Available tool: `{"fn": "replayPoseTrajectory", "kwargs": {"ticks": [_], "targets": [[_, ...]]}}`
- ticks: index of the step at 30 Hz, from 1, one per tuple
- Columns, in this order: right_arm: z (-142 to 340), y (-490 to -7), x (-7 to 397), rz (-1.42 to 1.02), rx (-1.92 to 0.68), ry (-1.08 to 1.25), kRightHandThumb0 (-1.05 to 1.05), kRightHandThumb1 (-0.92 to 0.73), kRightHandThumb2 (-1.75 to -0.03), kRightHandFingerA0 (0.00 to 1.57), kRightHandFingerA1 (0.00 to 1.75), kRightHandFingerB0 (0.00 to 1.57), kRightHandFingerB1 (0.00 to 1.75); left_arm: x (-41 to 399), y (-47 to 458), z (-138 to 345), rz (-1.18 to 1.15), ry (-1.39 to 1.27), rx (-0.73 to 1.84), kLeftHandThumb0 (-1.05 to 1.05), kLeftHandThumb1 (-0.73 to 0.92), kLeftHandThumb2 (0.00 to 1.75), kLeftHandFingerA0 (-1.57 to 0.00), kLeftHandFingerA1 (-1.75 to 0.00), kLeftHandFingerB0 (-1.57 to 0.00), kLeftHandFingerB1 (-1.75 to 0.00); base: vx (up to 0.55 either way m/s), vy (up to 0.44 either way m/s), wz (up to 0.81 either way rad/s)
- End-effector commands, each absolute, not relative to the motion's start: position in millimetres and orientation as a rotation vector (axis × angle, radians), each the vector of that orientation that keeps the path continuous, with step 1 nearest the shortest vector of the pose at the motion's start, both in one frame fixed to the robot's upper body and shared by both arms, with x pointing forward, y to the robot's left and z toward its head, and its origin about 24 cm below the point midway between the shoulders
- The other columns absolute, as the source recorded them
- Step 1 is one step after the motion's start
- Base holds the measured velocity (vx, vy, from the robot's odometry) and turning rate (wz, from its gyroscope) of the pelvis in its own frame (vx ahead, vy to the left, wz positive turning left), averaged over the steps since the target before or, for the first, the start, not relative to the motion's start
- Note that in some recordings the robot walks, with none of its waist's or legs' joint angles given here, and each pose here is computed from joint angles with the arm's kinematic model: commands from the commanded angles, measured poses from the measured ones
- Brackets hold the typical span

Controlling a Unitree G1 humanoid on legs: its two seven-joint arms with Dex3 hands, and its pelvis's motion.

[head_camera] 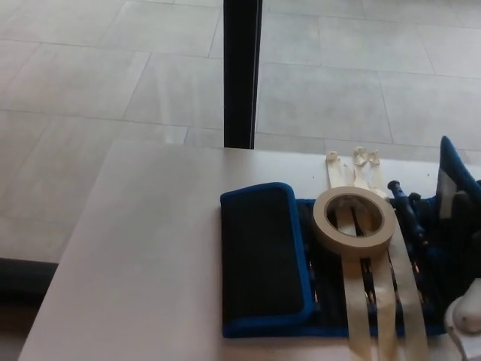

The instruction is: The robot uses its right hand to open a black folded toolkit cover kept in the middle of the desk

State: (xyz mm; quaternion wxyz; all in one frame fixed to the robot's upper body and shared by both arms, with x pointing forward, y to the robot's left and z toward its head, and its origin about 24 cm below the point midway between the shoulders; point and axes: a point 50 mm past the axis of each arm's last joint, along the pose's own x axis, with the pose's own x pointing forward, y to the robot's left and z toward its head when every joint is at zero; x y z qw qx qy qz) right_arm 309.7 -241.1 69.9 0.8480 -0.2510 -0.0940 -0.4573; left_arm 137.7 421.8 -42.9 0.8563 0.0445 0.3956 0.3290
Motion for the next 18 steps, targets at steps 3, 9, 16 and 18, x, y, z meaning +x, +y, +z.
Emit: {"fn": "replayPoseTrajectory", "kwargs": {"ticks": [3,9,16,18], "targets": [[53.5,-380.2,237.7,-1.406,0.192,0.123,-0.25,-0.52,-0.90,0.68,1.38,0.81,1.10,131.0,435.9,-31.7,0.746,0.815,0.078,-0.70,0.76,0.62,-0.51,-0.66,-0.43,-0.48,0.00,0.000,0.00],[35.6,-409.3,204.5,-1.450,0.256,0.229,-0.42,-0.47,-1.03,0.94,1.12,0.83,1.00,129.8,434.5,-33.5,0.742,0.815,0.079,-0.70,0.76,0.62,-0.50,-0.67,-0.42,-0.48,0.00,0.000,0.00],[36.5,-424.1,185.5,-1.474,0.262,0.248,-0.42,-0.57,-0.69,0.48,1.15,0.73,0.97,131.1,436.4,-31.1,0.751,0.812,0.076,-0.69,0.74,0.62,-0.50,-0.68,-0.43,-0.50,0.00,0.000,0.00],[43.0,-427.0,184.5,-1.467,0.260,0.234,-0.39,-0.59,-0.71,0.66,1.25,0.69,0.96,131.4,436.4,-30.8,0.754,0.808,0.070,-0.71,0.74,0.61,-0.51,-0.68,-0.43,-0.50,0.00,0.000,0.00]]}}
